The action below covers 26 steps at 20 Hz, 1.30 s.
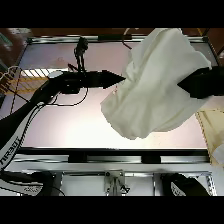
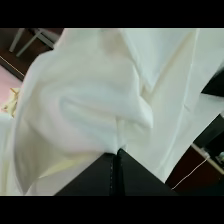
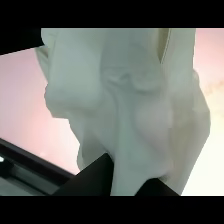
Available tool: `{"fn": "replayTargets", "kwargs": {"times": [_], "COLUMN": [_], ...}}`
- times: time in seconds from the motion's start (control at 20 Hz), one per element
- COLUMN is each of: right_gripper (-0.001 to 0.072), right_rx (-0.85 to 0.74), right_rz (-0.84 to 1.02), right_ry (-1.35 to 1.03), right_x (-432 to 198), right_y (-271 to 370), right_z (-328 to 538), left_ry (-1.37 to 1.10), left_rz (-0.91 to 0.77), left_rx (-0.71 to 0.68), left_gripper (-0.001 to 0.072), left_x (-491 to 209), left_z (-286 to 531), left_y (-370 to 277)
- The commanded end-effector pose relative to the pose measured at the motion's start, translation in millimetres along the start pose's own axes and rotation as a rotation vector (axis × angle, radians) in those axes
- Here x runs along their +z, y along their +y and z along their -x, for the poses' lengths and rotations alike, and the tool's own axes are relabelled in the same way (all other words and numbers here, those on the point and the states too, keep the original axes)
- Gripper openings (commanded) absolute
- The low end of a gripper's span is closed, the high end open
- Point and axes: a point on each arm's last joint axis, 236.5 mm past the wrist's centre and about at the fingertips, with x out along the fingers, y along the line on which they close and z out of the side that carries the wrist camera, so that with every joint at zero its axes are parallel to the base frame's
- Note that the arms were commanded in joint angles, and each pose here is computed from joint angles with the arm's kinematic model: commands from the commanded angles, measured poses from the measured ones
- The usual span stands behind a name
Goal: Fold the shirts.
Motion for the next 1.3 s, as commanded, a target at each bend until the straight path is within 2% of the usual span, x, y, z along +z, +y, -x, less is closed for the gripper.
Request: {"fn": "replayTargets", "kwargs": {"times": [0.0,0.1,0.35,0.5,0.65,0.8,0.95,1.0,1.1,1.15,1.2,1.25], "right_gripper": [0.0073,0.0073,0.0073,0.0073,0.0073,0.0073,0.0073,0.0073,0.0073,0.0073,0.0073,0.0073], "right_rx": [0.017,0.027,0.151,0.25,0.391,0.405,0.424,0.426,0.396,0.375,0.37,0.372], "right_rz": [0.067,0.063,0.09,0.107,0.106,0.126,0.142,0.158,0.187,0.201,0.21,0.22], "right_ry": [-0.201,-0.26,-0.2,-0.181,-0.192,-0.241,-0.241,-0.237,-0.254,-0.265,-0.272,-0.275], "right_x": [50,70,78,81,87,96,92,87,83,82,80,77], "right_y": [3,2,14,29,54,58,66,70,70,70,72,75], "right_z": [-1,-9,-56,-76,-82,-78,-66,-58,-41,-34,-26,-19], "left_ry": [0.113,0.136,0.091,0.045,-0.004,0.068,0.169,0.194,0.212,0.214,0.216,0.21], "left_rz": [-0.137,-0.204,-0.419,-0.47,-0.504,-0.529,-0.454,-0.449,-0.462,-0.468,-0.475,-0.486], "left_rx": [0.107,0.098,0.024,-0.006,0.002,0.036,0.127,0.15,0.151,0.147,0.142,0.143], "left_gripper": [0.0048,0.0048,0.0047,0.0048,0.0049,0.0049,0.0053,0.0124,0.0425,0.0473,0.0488,0.0556], "left_x": [0,2,14,15,9,-24,-48,-52,-54,-52,-49,-43], "left_z": [16,13,-2,-18,-50,-81,-87,-85,-81,-77,-72,-65], "left_y": [-27,-59,-163,-206,-219,-204,-165,-156,-155,-158,-162,-167]}}
